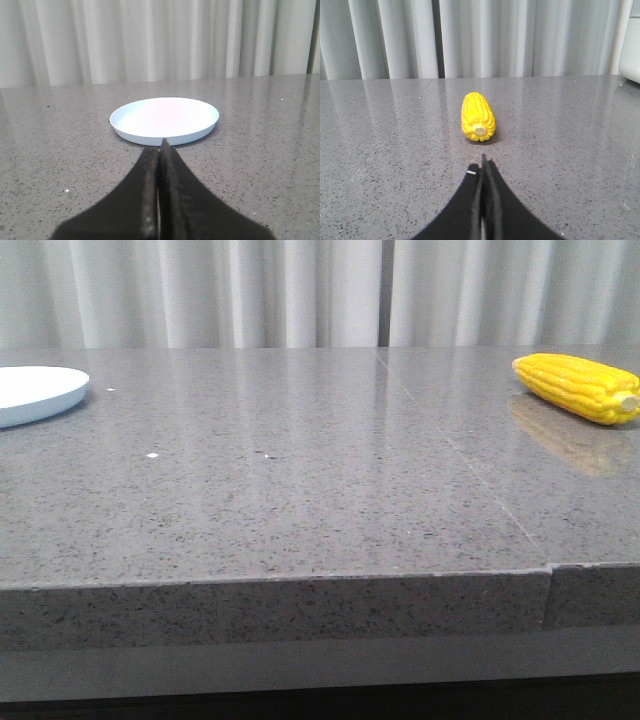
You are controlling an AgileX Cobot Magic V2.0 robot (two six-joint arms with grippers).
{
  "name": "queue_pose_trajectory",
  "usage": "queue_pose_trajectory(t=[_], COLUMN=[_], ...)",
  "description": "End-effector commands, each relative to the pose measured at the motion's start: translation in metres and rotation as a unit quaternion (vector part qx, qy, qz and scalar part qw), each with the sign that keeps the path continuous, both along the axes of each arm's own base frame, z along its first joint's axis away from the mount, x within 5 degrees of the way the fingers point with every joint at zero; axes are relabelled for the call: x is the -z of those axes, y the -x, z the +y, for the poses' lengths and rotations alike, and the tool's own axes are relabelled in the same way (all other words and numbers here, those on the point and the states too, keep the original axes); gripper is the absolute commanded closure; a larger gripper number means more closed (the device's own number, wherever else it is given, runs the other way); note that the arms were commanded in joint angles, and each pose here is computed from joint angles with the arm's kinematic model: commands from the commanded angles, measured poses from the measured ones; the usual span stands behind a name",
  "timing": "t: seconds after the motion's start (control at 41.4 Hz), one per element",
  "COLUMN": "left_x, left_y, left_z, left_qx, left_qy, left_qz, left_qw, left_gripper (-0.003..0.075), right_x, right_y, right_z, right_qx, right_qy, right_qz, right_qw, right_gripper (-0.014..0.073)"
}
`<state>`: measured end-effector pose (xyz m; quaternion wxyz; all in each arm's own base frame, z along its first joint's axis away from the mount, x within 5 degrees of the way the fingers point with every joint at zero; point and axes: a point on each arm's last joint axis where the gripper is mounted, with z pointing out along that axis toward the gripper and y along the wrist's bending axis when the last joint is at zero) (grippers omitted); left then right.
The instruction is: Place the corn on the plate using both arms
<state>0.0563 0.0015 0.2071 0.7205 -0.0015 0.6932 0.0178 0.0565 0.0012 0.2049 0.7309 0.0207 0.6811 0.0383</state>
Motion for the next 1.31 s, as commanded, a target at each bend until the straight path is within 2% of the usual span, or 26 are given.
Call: queue_pose_trajectory(t=[0.0, 0.677, 0.822, 0.943, 1.112, 1.281], left_x=[-0.008, -0.008, -0.018, -0.041, -0.092, -0.138], left_y=[0.002, 0.002, 0.004, 0.010, 0.027, 0.035], left_z=[0.000, 0.000, 0.000, 0.000, -0.001, -0.001], left_qx=[0.000, 0.000, 0.000, 0.000, 0.001, 0.002], left_qy=[0.003, 0.003, 0.009, 0.008, 0.006, 0.007], left_qz=[-0.048, -0.049, -0.096, -0.141, -0.201, -0.179], left_qw=[0.999, 0.999, 0.995, 0.990, 0.980, 0.984], left_gripper=[0.0740, 0.0740, 0.0740, 0.0740, 0.0741, 0.0740], right_x=[-0.013, -0.014, -0.018, -0.040, -0.088, -0.135], right_y=[0.003, 0.003, 0.004, 0.009, 0.023, 0.026], right_z=[0.000, 0.000, 0.000, 0.000, -0.001, -0.001], right_qx=[0.001, 0.001, 0.001, 0.002, 0.002, 0.002], right_qy=[0.006, 0.005, 0.005, 0.005, 0.004, 0.005], right_qz=[-0.055, -0.057, -0.071, -0.092, -0.107, -0.083], right_qw=[0.998, 0.998, 0.997, 0.996, 0.994, 0.997], right_gripper=[0.0715, 0.0715, 0.0715, 0.0715, 0.0715, 0.0715])
